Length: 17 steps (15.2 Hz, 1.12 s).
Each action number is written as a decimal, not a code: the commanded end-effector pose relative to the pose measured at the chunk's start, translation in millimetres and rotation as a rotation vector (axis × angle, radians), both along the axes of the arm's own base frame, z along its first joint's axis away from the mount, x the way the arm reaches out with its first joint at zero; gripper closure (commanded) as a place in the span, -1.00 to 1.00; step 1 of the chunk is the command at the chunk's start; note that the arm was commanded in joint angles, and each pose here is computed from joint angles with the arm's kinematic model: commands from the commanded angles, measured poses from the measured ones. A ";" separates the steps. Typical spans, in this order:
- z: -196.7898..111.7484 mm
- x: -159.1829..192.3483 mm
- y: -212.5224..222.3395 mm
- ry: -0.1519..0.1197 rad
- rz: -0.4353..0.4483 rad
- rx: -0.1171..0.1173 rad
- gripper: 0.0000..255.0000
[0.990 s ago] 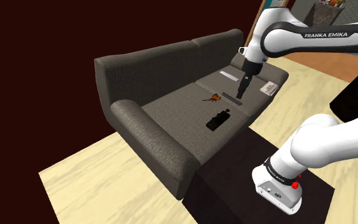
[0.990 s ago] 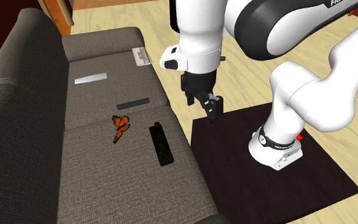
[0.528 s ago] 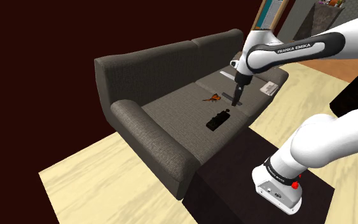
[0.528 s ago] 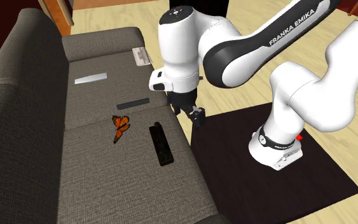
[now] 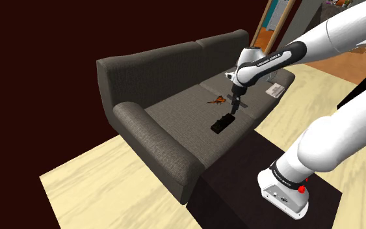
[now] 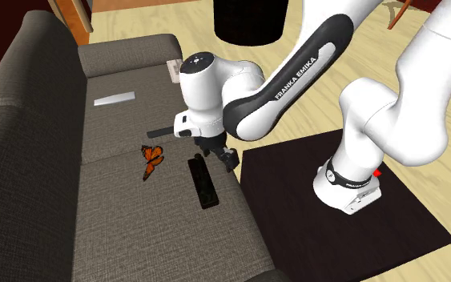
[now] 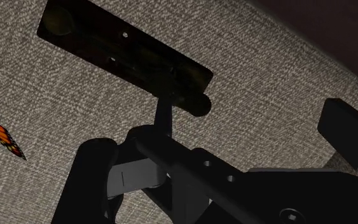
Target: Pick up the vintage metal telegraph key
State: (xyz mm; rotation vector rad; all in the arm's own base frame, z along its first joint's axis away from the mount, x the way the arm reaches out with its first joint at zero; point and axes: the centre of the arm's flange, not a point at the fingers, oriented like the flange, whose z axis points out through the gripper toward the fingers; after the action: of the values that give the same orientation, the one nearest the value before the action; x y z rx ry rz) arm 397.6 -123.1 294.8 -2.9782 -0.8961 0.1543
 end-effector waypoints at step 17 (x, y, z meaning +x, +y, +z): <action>-118.8 37.2 -33.6 0.007 0.134 -0.011 1.00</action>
State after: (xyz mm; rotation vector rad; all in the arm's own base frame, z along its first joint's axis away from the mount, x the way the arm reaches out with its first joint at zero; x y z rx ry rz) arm 434.8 -156.9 176.6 -2.9251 -1.0980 0.1739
